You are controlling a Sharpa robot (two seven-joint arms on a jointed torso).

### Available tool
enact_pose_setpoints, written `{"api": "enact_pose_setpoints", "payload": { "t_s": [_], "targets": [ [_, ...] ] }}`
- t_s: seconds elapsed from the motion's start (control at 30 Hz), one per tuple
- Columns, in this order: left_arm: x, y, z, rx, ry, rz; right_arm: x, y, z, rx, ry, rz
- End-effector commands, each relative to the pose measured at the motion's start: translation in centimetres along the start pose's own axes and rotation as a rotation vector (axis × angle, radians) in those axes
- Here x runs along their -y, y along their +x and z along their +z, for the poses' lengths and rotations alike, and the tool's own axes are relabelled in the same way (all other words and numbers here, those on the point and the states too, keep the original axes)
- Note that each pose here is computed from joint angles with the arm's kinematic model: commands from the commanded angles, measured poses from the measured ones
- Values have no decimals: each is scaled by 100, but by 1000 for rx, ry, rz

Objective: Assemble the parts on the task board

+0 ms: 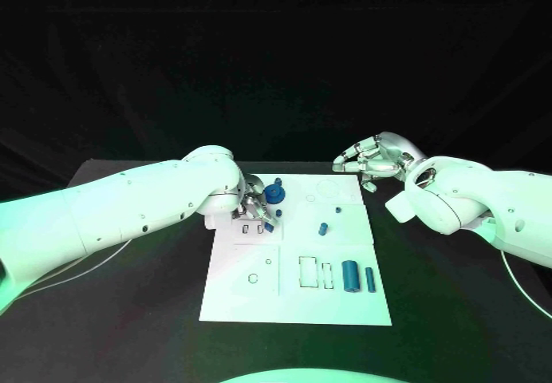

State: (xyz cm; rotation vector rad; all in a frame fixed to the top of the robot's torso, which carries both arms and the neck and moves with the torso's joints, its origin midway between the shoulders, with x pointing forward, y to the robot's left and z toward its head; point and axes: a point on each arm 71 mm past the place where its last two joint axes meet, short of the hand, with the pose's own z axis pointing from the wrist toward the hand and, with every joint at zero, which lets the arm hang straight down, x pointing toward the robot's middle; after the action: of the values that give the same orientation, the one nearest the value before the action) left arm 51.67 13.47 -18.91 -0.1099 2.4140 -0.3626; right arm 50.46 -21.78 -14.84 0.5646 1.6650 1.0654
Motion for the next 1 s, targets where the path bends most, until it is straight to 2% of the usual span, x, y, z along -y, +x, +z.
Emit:
{"api": "enact_pose_setpoints", "payload": {
  "t_s": [0.03, 0.3, 0.57, 0.83, 1.0],
  "targets": [
    [-3, 28, -10, -31, 25, -60, 6, 18, 1, -18, 0, -9],
    [-144, 9, -86, -30, 28, -161, 22, 3, -7, -16, 5, -10],
    [-287, -10, -157, 6, 18, -225, 27, 7, -5, -18, 6, -9],
    [-385, 15, -143, 56, -6, -206, 39, 8, -10, -20, 10, -6],
    [-403, 52, -95, 71, -13, -208, 40, 12, -11, -22, 10, -6]
  ]
}}
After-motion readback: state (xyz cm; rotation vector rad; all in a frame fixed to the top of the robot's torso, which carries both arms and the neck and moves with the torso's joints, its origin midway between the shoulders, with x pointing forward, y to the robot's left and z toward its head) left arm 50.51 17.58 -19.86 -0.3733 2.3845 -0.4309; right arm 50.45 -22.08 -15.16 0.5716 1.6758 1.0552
